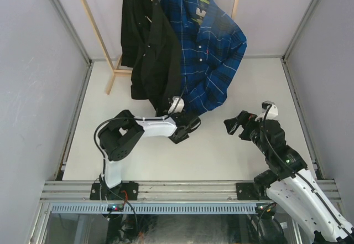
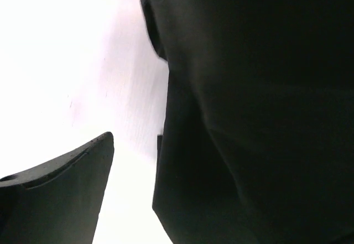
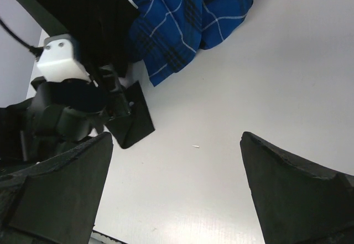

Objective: Place the shirt on the hanger
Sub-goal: Adjust the shirt at the center of the board.

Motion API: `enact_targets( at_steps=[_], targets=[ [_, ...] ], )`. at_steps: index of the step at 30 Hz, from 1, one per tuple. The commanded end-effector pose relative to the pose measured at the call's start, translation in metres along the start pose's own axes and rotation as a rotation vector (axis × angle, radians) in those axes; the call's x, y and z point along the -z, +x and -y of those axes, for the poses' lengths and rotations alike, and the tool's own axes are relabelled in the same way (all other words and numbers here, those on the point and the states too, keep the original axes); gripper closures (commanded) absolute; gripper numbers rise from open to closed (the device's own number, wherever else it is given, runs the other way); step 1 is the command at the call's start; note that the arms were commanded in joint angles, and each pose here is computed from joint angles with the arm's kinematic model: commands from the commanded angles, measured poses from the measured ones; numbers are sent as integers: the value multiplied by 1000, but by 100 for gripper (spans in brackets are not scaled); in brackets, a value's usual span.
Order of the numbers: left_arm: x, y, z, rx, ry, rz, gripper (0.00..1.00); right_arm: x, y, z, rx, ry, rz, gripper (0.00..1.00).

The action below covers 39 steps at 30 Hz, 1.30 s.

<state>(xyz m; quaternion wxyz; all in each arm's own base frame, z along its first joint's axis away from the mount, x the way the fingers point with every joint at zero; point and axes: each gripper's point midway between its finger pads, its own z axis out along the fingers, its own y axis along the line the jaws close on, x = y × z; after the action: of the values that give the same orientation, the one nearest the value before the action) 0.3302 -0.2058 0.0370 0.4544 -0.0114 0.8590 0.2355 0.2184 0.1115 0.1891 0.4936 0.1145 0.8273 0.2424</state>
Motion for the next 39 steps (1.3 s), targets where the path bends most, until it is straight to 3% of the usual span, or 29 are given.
enact_targets(
  at_steps=[1,11,14,17,33,37,39],
  targets=[
    [10,4,-10,177,71,-16,7,-2,-9,-11,-25,-45,31,3],
    [-2,23,-66,272,27,-63,55,-4,-4,-10,-30,-49,19,3],
    [-17,24,-87,340,15,-101,74,-5,-3,-10,-28,-50,17,3],
    [-34,19,-109,429,8,-133,98,-5,-2,-11,-25,-54,10,3],
    [-94,-128,-252,803,-127,1,100,-10,5,-18,-15,-88,-34,3],
    [-108,-181,-255,786,-22,75,99,-11,8,-16,-8,-84,-41,3],
    [-112,-206,-247,757,53,123,92,-12,8,-17,-6,-88,-42,3]
  ],
)
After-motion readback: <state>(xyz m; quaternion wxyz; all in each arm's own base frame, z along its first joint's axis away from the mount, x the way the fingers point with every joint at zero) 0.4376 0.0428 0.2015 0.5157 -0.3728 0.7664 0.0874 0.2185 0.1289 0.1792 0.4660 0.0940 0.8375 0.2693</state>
